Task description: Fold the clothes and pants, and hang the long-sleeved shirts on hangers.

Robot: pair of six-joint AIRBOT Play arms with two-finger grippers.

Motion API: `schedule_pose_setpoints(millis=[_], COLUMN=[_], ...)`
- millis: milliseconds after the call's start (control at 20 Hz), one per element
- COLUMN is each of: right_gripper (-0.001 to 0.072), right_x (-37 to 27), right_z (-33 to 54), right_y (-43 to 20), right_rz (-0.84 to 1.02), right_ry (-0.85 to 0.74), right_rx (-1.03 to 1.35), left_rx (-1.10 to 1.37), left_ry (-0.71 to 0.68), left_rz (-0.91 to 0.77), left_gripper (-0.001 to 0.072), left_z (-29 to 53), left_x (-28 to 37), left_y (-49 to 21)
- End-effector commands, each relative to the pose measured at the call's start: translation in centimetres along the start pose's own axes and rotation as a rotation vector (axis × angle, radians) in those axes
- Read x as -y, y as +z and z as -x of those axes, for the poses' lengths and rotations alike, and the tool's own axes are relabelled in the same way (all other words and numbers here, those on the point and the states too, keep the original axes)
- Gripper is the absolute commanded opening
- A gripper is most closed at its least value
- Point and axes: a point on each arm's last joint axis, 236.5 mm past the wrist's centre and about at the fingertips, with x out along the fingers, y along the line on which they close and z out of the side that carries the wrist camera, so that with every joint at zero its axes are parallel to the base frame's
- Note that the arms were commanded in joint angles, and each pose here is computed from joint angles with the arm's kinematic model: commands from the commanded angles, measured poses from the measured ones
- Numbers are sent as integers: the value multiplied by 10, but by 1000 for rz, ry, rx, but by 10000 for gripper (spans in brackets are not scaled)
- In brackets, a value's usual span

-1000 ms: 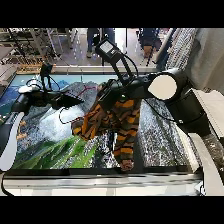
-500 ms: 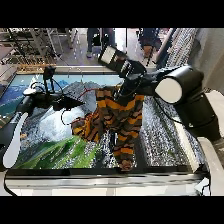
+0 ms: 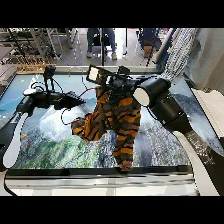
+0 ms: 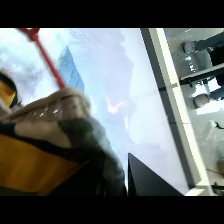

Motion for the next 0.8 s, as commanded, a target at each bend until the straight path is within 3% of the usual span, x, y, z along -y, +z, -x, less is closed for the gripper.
schedule_pose_setpoints(millis=[0, 50, 100, 450, 600, 750], right_gripper=[39, 22, 21, 18, 17, 17], right_x=[-17, -23, -30, -47, -23, 12], right_z=[-6, -5, -4, -3, -11, -12], right_y=[-2, -7, -13, -45, -57, -63], right_rz=[-7, 4, 21, 14, -204, -390], right_ry=[64, 90, 120, 193, 85, -50], right_rx=[-9, -32, -57, -188, -223, -197], left_rx=[16, 37, 66, -23, -1, -134], left_ry=[66, 121, 189, 469, 765, 1052], left_rz=[0, 9, 43, 29, 254, 526], left_gripper=[295, 578, 720, 720, 673, 585], left_z=[1, 5, 11, 91, 132, 154], left_x=[-15, -28, -43, -63, -72, -62], left_y=[4, 9, 15, 35, 56, 19])
